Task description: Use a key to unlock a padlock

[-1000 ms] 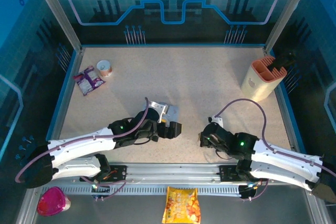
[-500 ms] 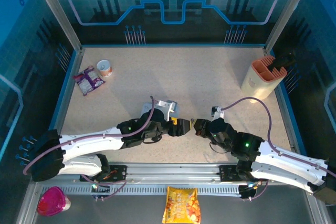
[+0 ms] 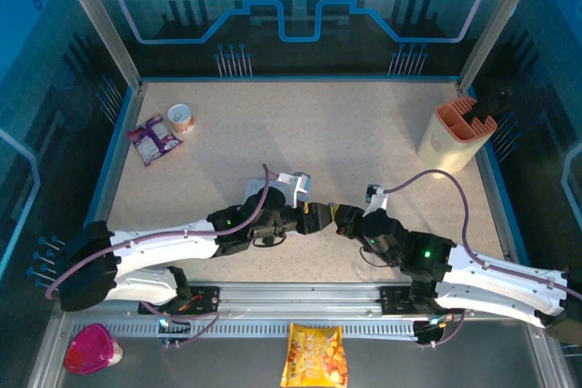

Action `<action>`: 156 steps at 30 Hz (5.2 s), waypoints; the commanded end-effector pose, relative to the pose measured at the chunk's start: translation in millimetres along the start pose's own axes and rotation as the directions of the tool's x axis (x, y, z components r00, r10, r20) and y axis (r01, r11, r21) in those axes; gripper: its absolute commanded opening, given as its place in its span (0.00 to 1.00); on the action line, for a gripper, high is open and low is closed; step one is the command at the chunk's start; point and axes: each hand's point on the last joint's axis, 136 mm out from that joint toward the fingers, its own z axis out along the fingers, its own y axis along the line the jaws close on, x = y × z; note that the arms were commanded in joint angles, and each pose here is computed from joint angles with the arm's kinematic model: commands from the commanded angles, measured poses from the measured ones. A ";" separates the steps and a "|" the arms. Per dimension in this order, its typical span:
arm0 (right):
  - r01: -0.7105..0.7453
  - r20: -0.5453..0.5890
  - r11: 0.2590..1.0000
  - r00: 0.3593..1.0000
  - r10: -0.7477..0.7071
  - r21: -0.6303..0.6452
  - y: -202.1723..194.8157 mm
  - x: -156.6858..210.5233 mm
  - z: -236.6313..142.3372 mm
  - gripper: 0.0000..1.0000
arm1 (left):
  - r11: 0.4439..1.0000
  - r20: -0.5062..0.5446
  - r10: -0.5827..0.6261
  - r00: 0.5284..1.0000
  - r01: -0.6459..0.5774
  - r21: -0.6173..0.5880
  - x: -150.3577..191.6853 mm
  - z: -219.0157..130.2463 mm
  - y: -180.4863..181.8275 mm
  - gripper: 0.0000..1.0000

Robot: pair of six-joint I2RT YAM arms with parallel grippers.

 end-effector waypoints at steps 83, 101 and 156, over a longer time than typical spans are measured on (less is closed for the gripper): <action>0.684 0.239 0.633 0.725 -0.646 -0.363 34.2 -0.4 -53.7 0.64 | 0.701 -0.406 0.655 0.637 -0.713 0.010 -8.5 -58.7 -6.4 0.00; 0.665 0.193 0.452 0.664 -0.723 -0.595 61.3 32.2 -66.5 0.48 | 0.570 -0.328 0.814 0.479 -0.766 0.297 24.6 -65.9 -42.7 0.00; 0.643 0.164 0.401 0.636 -0.754 -0.652 64.4 42.1 -67.8 0.16 | 0.557 -0.315 0.829 0.462 -0.734 0.389 41.4 -67.0 -48.4 0.00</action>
